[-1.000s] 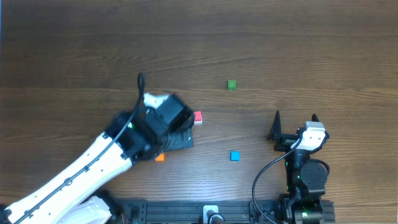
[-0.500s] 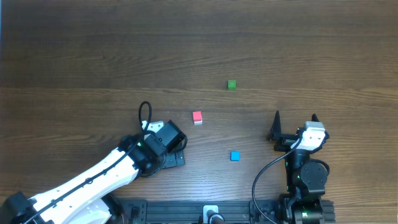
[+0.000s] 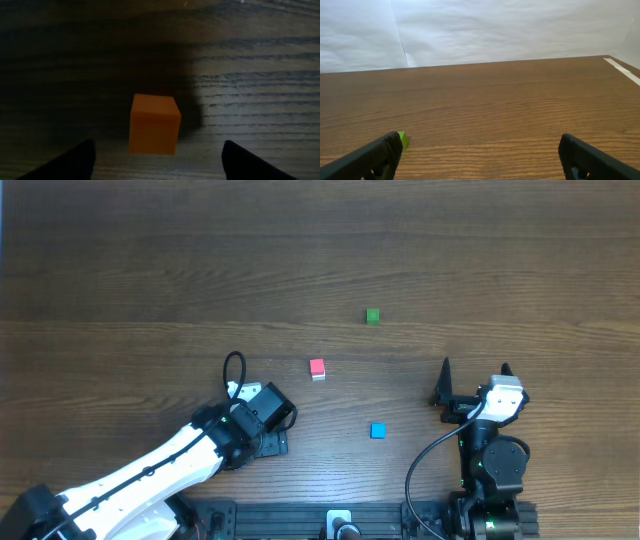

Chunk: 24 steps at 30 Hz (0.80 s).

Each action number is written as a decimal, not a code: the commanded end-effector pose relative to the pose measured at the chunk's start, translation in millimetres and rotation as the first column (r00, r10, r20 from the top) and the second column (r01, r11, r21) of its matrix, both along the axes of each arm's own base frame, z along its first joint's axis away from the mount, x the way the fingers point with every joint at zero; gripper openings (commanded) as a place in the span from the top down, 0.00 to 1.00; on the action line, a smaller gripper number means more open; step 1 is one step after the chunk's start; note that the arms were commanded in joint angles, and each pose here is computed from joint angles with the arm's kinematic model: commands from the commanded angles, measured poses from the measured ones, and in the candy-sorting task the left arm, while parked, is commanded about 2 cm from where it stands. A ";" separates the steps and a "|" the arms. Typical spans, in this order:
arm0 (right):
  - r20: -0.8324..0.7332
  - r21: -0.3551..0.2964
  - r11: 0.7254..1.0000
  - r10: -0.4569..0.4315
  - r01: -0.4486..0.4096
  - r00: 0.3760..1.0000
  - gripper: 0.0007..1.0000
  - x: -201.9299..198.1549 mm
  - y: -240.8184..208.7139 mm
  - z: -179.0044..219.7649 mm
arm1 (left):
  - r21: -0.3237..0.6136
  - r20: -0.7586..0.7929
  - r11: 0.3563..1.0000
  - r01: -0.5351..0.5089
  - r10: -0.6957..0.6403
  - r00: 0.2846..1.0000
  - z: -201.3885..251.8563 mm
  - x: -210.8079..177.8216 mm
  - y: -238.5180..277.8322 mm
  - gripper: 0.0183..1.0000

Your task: Stack Cubes

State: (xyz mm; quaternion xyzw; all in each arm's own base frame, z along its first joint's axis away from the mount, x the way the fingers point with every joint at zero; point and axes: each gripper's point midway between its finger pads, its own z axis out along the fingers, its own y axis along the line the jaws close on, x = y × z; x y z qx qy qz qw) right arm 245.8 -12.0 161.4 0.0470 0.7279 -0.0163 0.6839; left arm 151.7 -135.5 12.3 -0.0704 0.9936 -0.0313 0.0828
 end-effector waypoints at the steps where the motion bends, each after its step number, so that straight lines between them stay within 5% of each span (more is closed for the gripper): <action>1: -0.003 -0.002 1.000 0.000 0.000 1.000 0.01 0.2 -0.4 -3.0 | 0.037 0.011 0.999 0.006 -0.006 1.000 -5.0 1.9 6.4 0.25; 12: -0.003 -0.002 1.000 0.000 0.000 1.000 0.01 0.2 -0.4 -3.0 | 0.063 0.015 0.997 -0.034 0.033 0.999 -8.5 6.9 13.7 0.41; 24: -0.003 -0.002 1.000 0.000 0.000 1.000 0.01 0.2 -0.4 -3.0 | 0.071 0.042 0.997 -0.020 0.017 0.999 -7.4 15.2 16.6 0.45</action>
